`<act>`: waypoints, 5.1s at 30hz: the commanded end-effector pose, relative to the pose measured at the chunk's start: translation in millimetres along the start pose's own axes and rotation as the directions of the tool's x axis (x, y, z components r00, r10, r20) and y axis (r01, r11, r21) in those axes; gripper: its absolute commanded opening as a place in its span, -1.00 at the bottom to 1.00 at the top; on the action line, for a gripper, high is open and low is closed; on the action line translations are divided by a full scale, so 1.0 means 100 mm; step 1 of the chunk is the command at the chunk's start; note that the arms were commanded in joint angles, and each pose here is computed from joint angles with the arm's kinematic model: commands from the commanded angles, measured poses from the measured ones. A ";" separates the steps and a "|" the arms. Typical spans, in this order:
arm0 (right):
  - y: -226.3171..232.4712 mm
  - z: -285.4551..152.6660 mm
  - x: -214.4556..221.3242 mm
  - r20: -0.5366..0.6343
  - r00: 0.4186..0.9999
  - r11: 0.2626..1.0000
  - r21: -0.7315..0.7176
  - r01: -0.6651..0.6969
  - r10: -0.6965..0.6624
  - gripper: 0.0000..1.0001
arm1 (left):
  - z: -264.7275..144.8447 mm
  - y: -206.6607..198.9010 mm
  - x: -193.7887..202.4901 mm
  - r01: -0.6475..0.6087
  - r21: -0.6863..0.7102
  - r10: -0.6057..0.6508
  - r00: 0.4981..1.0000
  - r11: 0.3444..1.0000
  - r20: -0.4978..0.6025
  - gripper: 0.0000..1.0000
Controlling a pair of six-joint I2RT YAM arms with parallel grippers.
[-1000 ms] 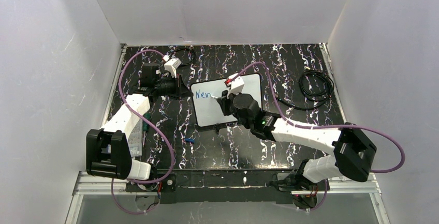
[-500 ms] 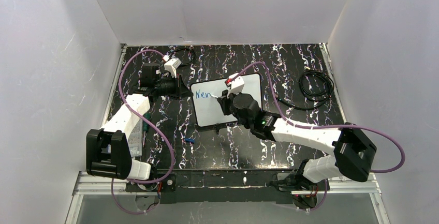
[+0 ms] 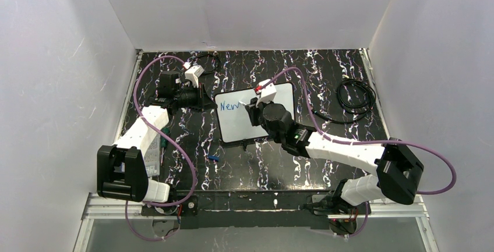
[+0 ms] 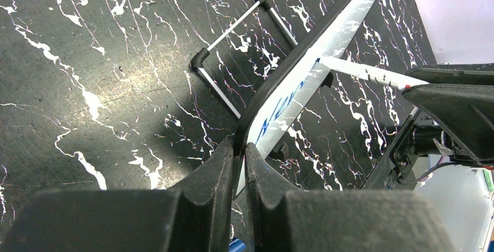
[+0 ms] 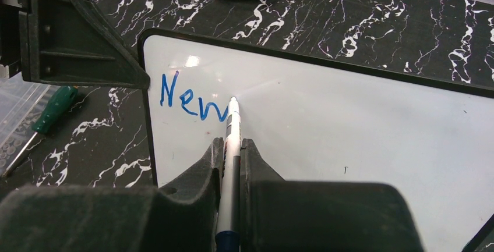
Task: Write a sentence on the whiteboard
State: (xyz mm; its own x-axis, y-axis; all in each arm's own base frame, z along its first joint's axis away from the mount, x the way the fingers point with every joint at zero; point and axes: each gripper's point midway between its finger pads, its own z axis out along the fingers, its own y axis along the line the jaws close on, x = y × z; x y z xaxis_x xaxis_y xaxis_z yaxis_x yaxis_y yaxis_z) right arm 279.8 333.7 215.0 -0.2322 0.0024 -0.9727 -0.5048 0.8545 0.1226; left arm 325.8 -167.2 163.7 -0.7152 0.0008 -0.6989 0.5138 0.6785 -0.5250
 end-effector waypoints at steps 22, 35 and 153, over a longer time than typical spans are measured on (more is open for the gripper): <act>-0.18 -0.25 -0.29 0.054 0.998 1.000 -0.020 -0.014 0.015 -0.97 | -0.08 -0.15 -0.03 -0.030 0.029 0.030 0.999 0.999 0.015 -1.00; -0.26 -0.23 -0.14 0.022 0.999 0.999 -0.005 -0.035 0.035 -0.97 | -0.08 -0.15 -0.03 -0.033 0.027 0.032 0.999 0.999 0.014 -1.00; -0.44 -0.20 0.01 0.030 0.998 0.997 0.047 -0.057 0.056 -0.97 | -0.08 -0.16 -0.03 -0.037 0.032 0.037 0.999 0.999 0.014 -1.00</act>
State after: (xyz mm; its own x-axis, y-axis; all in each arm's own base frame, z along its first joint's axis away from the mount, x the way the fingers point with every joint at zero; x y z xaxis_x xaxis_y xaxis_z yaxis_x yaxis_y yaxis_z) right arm 282.1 285.2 204.8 -0.2537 0.0438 -0.9663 -0.4537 0.8769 0.1589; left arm 324.5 -167.4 164.4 -0.7135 0.0050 -0.7006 0.5153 0.6813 -0.5199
